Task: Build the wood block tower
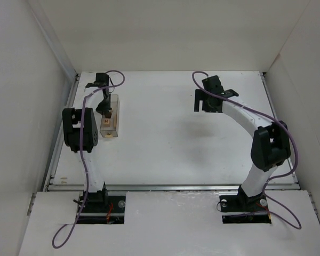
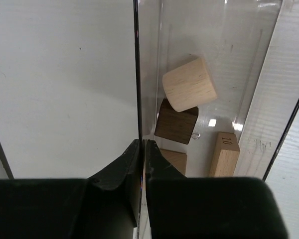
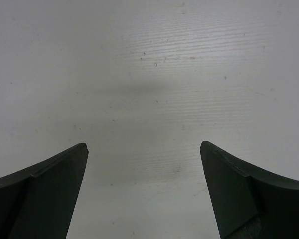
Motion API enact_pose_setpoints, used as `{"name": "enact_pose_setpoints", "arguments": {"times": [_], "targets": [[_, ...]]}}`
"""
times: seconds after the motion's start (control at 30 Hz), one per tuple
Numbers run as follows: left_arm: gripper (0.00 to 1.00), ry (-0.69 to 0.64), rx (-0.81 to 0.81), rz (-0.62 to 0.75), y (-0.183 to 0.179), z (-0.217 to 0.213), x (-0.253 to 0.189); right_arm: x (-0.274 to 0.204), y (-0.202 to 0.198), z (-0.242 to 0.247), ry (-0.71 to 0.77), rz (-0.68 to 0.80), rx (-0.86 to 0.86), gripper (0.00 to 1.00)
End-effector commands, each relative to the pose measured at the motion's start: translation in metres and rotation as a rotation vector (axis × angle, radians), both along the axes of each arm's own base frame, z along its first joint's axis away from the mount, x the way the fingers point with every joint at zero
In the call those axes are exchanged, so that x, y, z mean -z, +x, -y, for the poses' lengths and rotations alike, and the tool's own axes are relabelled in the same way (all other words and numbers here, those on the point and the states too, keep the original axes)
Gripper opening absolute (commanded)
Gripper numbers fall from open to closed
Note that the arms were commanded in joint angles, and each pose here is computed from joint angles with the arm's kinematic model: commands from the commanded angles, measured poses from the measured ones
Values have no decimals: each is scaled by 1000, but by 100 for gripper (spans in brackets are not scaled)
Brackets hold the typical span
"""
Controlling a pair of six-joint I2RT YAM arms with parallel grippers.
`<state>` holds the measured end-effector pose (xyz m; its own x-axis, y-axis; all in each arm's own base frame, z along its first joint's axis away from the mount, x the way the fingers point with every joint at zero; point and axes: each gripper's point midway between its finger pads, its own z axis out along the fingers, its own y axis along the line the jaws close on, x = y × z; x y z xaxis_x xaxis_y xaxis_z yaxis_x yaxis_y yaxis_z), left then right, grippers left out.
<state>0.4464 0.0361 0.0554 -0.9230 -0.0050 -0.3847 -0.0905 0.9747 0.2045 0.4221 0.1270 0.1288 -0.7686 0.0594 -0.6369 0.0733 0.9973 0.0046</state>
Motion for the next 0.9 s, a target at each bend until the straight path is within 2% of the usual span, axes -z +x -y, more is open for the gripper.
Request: {"name": "enact_pose_setpoints", "arguments": {"times": [0.0,0.03,0.13,0.17,0.2,0.33,0.43,0.57,0.63,0.73,0.83,0.87], "targets": [[0,51,-21,8,2,-7,0,-25,4,2,5,83,4,100],[0,66,-27,20,5,-10,-5,-25,4,2,5,83,4,100],[0,265,-22,92,19,-12,-34,-26,3,4,-2,86,11,100],[0,339,6,121,25,1,-45,-26,3,4,-2,86,11,100],[0,494,2,130,25,-8,-63,-30,2,4,1,95,11,100],[0,810,73,195,31,24,-92,-30,3,6,-6,97,17,100],[0,941,174,139,22,53,-71,-35,2,8,-8,110,23,100],[0,962,288,100,12,86,-43,-35,-1,11,-18,105,28,100],[18,905,328,99,8,104,-28,-36,-3,14,-25,110,35,100],[52,849,364,84,3,119,-25,-37,-5,16,-31,114,41,100],[66,740,397,90,-5,138,-30,-38,-8,17,-31,114,41,100],[76,685,406,105,-7,143,-36,-37,-8,17,-31,114,41,100]]}}
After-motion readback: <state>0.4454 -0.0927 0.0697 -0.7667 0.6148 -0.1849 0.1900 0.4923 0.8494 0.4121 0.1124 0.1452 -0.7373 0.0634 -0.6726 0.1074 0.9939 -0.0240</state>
